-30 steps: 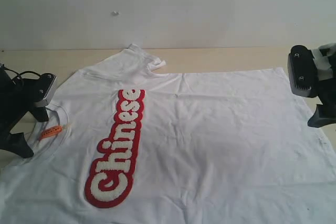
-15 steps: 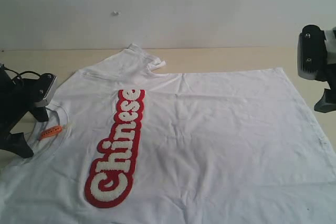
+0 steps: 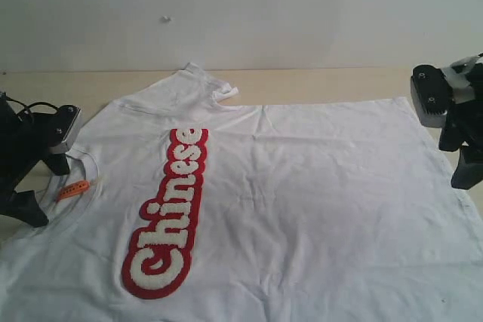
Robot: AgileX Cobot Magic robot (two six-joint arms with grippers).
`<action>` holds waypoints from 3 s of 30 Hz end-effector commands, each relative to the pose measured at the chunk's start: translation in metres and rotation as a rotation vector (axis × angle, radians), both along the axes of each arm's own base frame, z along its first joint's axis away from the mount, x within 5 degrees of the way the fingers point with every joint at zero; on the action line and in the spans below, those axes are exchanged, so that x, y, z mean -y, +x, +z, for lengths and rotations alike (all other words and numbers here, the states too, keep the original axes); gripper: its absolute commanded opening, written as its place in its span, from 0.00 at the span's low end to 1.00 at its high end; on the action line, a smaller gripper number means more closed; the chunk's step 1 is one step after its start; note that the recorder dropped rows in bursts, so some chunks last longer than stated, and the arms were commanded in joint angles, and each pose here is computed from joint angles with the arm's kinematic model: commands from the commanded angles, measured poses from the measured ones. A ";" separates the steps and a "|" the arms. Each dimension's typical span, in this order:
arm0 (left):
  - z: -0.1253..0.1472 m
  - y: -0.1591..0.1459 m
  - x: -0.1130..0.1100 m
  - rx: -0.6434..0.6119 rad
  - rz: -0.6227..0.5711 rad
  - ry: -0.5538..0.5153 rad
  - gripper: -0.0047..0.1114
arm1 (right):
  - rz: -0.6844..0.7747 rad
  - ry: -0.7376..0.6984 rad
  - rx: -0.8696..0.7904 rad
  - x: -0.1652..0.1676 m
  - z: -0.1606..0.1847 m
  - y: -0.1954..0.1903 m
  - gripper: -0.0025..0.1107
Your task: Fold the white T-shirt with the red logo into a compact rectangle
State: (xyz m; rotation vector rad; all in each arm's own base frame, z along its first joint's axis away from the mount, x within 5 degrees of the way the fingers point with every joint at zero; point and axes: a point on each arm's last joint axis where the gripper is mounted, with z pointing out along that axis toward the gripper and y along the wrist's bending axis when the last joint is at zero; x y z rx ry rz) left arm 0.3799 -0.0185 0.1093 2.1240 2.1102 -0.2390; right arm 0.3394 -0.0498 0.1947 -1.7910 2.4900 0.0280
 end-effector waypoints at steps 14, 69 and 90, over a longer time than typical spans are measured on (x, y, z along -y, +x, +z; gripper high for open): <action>-0.010 -0.003 0.000 -0.024 0.000 -0.006 0.85 | 0.027 0.018 0.082 0.040 -0.055 0.037 0.59; -0.009 -0.003 0.001 -0.024 0.009 -0.015 0.85 | -0.004 0.045 0.080 0.038 -0.053 0.038 0.59; -0.009 -0.003 0.001 -0.024 0.009 -0.015 0.85 | 0.023 0.056 0.045 0.038 -0.070 0.039 0.59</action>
